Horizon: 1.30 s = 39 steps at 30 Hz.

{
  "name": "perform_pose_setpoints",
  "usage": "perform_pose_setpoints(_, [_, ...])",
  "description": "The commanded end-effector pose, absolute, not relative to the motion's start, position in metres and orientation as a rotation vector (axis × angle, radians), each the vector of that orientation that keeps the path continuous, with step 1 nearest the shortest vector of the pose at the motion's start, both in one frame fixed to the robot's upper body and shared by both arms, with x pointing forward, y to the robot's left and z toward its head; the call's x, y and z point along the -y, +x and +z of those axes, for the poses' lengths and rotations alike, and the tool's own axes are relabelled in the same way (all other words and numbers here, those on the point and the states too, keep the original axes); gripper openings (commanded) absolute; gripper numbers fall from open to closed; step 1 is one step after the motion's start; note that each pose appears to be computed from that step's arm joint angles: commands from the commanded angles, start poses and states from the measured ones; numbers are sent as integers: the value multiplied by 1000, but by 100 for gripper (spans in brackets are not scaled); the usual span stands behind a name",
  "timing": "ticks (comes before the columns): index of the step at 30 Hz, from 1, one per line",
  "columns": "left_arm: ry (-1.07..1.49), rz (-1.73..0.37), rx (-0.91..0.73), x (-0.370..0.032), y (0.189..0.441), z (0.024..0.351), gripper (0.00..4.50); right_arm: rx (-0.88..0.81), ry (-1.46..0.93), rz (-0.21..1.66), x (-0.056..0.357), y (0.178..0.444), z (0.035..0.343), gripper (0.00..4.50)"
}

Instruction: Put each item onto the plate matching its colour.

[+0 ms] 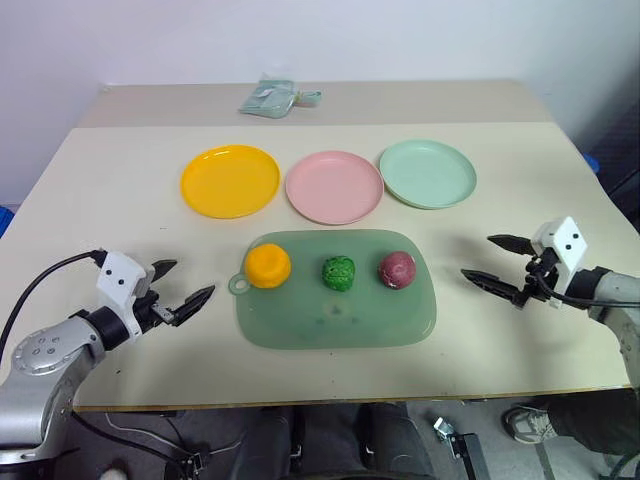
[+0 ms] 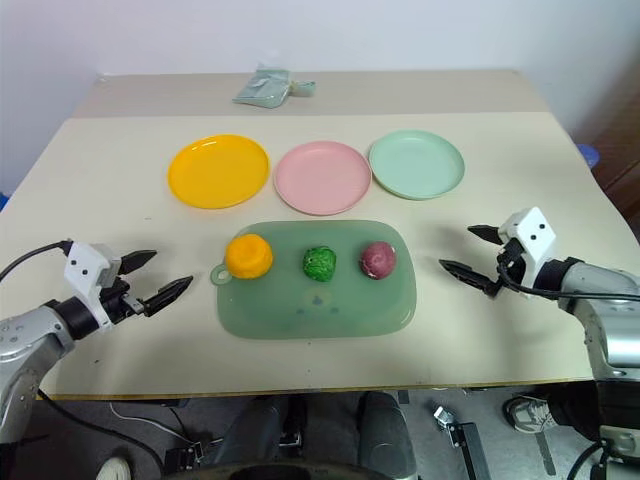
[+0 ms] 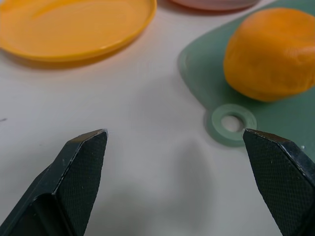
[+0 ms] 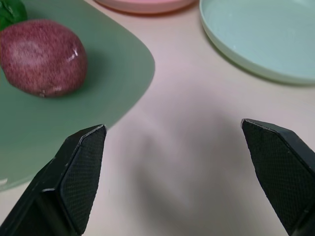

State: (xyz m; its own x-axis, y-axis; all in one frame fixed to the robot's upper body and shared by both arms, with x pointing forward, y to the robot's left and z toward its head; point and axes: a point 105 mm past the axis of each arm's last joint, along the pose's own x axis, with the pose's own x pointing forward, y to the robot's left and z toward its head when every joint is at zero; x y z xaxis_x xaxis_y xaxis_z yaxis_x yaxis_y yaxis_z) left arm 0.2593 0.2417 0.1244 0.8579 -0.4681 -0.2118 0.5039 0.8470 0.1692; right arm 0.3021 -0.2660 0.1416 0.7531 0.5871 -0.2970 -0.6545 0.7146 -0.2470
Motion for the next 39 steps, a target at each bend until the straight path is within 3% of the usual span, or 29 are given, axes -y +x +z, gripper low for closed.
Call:
perform_pose_setpoints(1, [237,-495,-114,-240,256,137,450,-145,-376,702,256,310,156,448])
perform_pose_setpoints(8, [197,-511,-65,-228,255,143,450,-130,-388,702,251,317,164,448])
perform_pose_setpoints(14, [104,-699,-66,-201,259,151,450,-99,-374,649,256,312,169,448])
perform_pose_setpoints(22, [237,-959,-112,-151,288,145,450,-45,-266,674,243,279,185,448])
perform_pose_setpoints(29, [346,-1016,-197,-146,314,125,450,-84,-217,750,215,245,176,448])
perform_pose_setpoints(33, [320,-1030,-172,-140,320,128,332,-95,-212,759,209,237,171,450])
perform_pose_setpoints(36, [268,-993,-125,-142,327,138,322,-92,-212,757,206,237,166,450])
perform_pose_setpoints(39, [196,-847,34,-152,350,170,322,-78,-214,763,201,240,165,450])
